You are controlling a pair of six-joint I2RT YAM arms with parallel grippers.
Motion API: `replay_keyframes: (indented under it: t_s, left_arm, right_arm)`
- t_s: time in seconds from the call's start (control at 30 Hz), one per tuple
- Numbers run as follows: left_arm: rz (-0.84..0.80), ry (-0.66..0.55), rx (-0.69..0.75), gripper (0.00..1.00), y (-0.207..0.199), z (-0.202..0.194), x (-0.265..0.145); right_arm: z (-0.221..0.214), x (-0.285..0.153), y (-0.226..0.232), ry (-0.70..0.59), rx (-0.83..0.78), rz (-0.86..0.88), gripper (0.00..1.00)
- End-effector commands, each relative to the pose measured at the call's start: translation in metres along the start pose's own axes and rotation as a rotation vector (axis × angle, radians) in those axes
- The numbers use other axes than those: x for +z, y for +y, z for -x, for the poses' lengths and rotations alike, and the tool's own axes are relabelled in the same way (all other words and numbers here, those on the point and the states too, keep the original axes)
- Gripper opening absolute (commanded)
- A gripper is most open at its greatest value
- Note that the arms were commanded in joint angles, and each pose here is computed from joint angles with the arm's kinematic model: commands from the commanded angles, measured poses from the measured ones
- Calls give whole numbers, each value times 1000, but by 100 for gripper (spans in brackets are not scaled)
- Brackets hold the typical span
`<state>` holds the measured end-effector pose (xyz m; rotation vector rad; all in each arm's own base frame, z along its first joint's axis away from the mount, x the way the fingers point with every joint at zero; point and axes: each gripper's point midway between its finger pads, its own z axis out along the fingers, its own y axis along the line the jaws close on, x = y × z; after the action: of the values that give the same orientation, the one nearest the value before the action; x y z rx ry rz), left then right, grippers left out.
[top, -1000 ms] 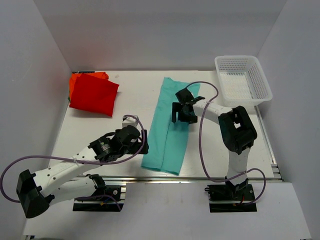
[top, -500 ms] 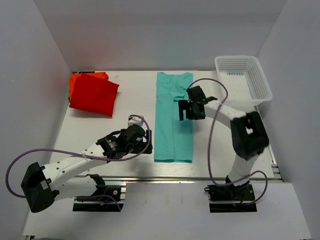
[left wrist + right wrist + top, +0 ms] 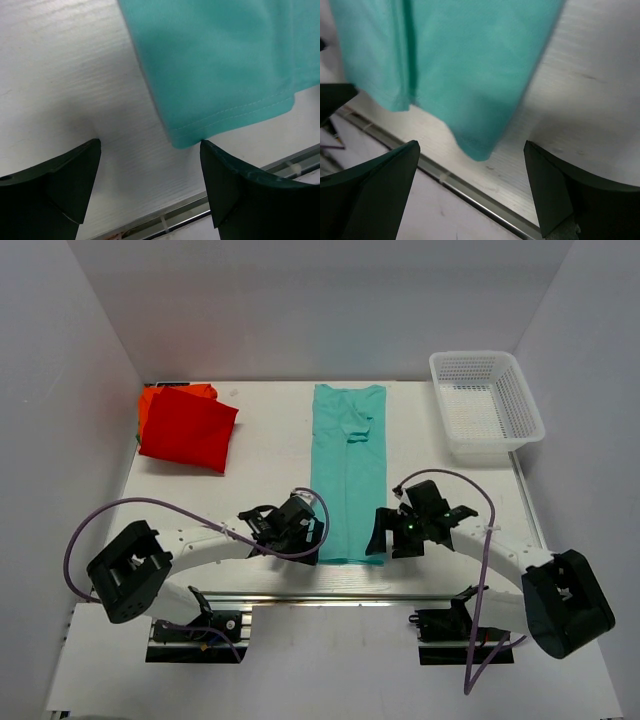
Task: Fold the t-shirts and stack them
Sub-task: Grab the bottom of the folded rectangular tshirt with both arms, then fold the folded rectangular tshirt in 1/3 of the way
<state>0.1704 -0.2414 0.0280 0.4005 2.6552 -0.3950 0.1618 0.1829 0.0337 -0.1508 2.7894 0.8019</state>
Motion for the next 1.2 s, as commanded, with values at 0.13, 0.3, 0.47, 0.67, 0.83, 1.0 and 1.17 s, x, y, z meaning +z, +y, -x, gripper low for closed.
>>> replay_keyframes:
  t_s: [0.13, 0.3, 0.47, 0.67, 0.83, 1.0, 1.17]
  left_arm:
    - [-113, 13, 6, 81, -16, -15, 11]
    - [-124, 31, -13, 59, -18, -20, 20]
    - [-176, 63, 8, 27, -26, -27, 26]
    - [-217, 79, 26, 0, -39, -26, 28]
    - [-209, 99, 25, 0, -37, -32, 19]
    - [-257, 166, 34, 0, -39, -50, -4]
    - [-352, 159, 107, 0, -58, -41, -14]
  right_arm:
    - [-25, 6, 17, 72, 63, 127, 86]
    - [-27, 9, 11, 79, 68, 99, 65]
    - [-15, 13, 0, 24, 68, 31, 30]
    - [-7, 18, -13, -15, 15, -31, 0]
    - [-18, 11, 3, 21, -77, 56, 0]
    - [-49, -6, 23, 89, -128, 176, 0]
    - [-31, -21, 42, -8, -176, 215, 0]
